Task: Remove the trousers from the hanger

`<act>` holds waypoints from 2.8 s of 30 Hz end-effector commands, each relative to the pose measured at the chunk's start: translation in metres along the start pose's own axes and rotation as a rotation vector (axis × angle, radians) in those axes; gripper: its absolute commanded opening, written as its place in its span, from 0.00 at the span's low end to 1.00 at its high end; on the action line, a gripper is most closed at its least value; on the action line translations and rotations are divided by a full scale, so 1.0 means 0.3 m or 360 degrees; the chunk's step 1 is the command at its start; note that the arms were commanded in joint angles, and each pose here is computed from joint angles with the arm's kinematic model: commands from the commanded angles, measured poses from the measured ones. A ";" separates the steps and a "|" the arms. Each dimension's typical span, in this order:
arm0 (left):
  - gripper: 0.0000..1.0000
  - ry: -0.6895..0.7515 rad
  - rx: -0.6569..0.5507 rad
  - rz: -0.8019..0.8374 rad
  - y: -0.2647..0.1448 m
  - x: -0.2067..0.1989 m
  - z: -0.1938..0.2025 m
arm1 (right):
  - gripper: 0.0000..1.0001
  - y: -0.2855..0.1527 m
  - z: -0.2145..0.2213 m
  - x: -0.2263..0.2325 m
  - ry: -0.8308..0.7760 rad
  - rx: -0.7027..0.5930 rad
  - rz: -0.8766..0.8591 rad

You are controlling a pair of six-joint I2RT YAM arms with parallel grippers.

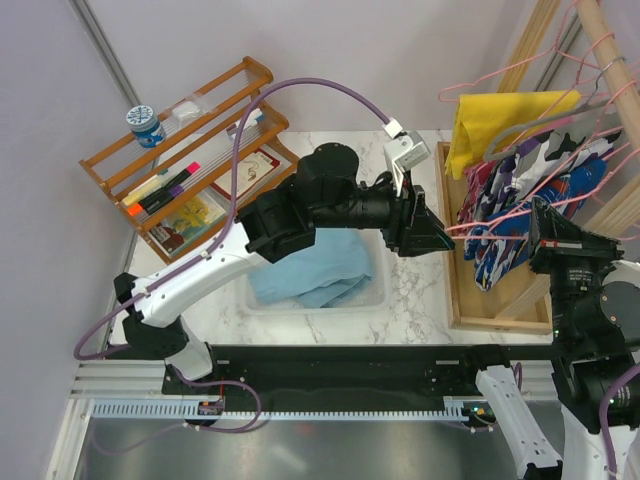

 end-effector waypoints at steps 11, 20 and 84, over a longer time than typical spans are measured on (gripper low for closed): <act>0.57 0.0085 -0.0074 -0.0058 -0.135 -0.034 -0.015 | 0.42 -0.074 0.038 -0.068 -0.0274 0.0158 0.0028; 0.57 0.0079 -0.0070 -0.0078 -0.190 -0.043 0.012 | 0.65 -0.181 0.024 -0.064 -0.0609 0.0250 0.0023; 0.57 -0.0399 -0.0516 -0.0672 -0.790 0.167 0.566 | 0.78 -0.271 1.034 -0.567 -0.1175 0.1806 -0.0317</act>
Point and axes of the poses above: each gripper's point midway between its finger pads, its own y axis out along the fingers, its own x axis along the line the jaws close on, z = x × y, the point moved 1 cm from there along -y, back along the fingers, and after that the axes turned 1 degree about y, right-handed, at the moved point
